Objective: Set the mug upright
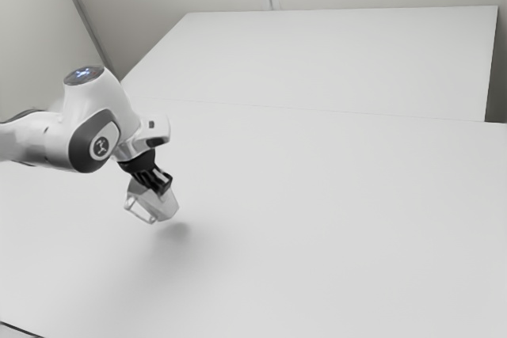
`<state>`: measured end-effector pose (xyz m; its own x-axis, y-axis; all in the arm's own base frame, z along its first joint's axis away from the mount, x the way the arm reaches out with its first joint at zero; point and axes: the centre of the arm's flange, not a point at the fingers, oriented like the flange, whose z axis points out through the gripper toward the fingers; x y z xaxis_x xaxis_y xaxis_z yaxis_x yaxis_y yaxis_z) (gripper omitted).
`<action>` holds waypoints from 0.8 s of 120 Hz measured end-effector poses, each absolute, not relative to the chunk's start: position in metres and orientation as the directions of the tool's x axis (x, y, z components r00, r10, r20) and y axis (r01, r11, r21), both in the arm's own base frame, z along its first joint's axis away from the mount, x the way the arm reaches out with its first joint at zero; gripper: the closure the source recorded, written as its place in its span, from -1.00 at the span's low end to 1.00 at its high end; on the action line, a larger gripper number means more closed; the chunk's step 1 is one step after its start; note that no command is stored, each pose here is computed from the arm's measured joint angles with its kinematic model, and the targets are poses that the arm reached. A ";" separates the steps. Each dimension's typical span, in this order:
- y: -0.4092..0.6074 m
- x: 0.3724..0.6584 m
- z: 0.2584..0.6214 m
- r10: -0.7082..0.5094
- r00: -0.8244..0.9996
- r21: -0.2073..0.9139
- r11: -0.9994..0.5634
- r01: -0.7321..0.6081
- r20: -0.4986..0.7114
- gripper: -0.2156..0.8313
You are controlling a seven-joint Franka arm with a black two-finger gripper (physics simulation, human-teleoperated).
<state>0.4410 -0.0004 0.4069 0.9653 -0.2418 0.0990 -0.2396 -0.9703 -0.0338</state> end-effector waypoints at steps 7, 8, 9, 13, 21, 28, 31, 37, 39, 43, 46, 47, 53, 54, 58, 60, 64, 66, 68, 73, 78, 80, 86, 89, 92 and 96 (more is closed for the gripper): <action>0.000 0.440 0.401 -0.215 0.971 -0.034 -0.976 -0.213 0.108 0.91; 0.000 0.440 0.400 -0.212 0.971 -0.034 -0.977 -0.209 0.109 0.91; 0.000 0.440 0.399 -0.208 0.972 -0.034 -0.978 -0.206 0.109 0.91; 0.000 0.439 0.396 -0.194 0.975 -0.033 -0.981 -0.192 0.111 0.91; -0.001 0.439 0.389 -0.171 0.980 -0.029 -0.985 -0.169 0.106 0.91; -0.001 0.439 0.383 -0.152 0.983 -0.027 -0.988 -0.150 0.100 0.91; -0.002 0.439 0.381 -0.144 0.985 -0.025 -0.989 -0.143 0.098 0.91; -0.001 0.440 0.376 -0.129 0.987 -0.023 -0.992 -0.128 0.092 0.91; -0.001 0.440 0.375 -0.124 0.988 -0.022 -0.992 -0.123 0.090 0.91; -0.002 0.441 0.371 -0.116 0.990 -0.021 -0.993 -0.115 0.086 0.91; -0.002 0.441 0.369 -0.110 0.990 -0.020 -0.994 -0.109 0.083 0.91; -0.002 0.441 0.369 -0.108 0.991 -0.019 -0.994 -0.107 0.082 0.91; -0.002 0.442 0.365 -0.096 0.992 -0.018 -0.995 -0.095 0.078 0.91; -0.002 0.443 0.365 -0.094 0.992 -0.017 -0.995 -0.093 0.078 0.91; -0.002 0.444 0.363 -0.087 0.993 -0.016 -0.996 -0.086 0.077 0.91; -0.003 0.444 0.362 -0.084 0.994 -0.016 -0.996 -0.083 0.076 0.91; -0.003 0.445 0.360 -0.078 0.994 -0.015 -0.997 -0.077 0.073 0.91; -0.003 0.446 0.358 -0.074 0.995 -0.014 -0.997 -0.074 0.070 0.91; -0.003 0.446 0.357 -0.071 0.995 -0.014 -0.997 -0.071 0.068 0.91; -0.003 0.447 0.353 -0.064 0.996 -0.012 -0.998 -0.063 0.061 0.90; -0.003 0.448 0.350 -0.057 0.997 -0.011 -0.998 -0.056 0.058 0.91; -0.003 0.449 0.350 -0.054 0.997 -0.010 -0.999 -0.053 0.057 0.91; -0.003 0.449 0.348 -0.046 0.997 -0.009 -0.999 -0.046 0.054 0.90; -0.004 0.449 0.347 -0.043 0.998 -0.009 -0.999 -0.043 0.054 0.88; -0.005 0.449 0.347 -0.041 0.998 -0.006 -0.999 -0.040 0.054 0.84; -0.007 0.449 0.348 -0.039 0.998 -0.002 -0.999 -0.039 0.055 0.75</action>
<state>0.4490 -0.0069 0.3477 0.9977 -0.0390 0.0555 -0.0390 -0.9992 -0.0023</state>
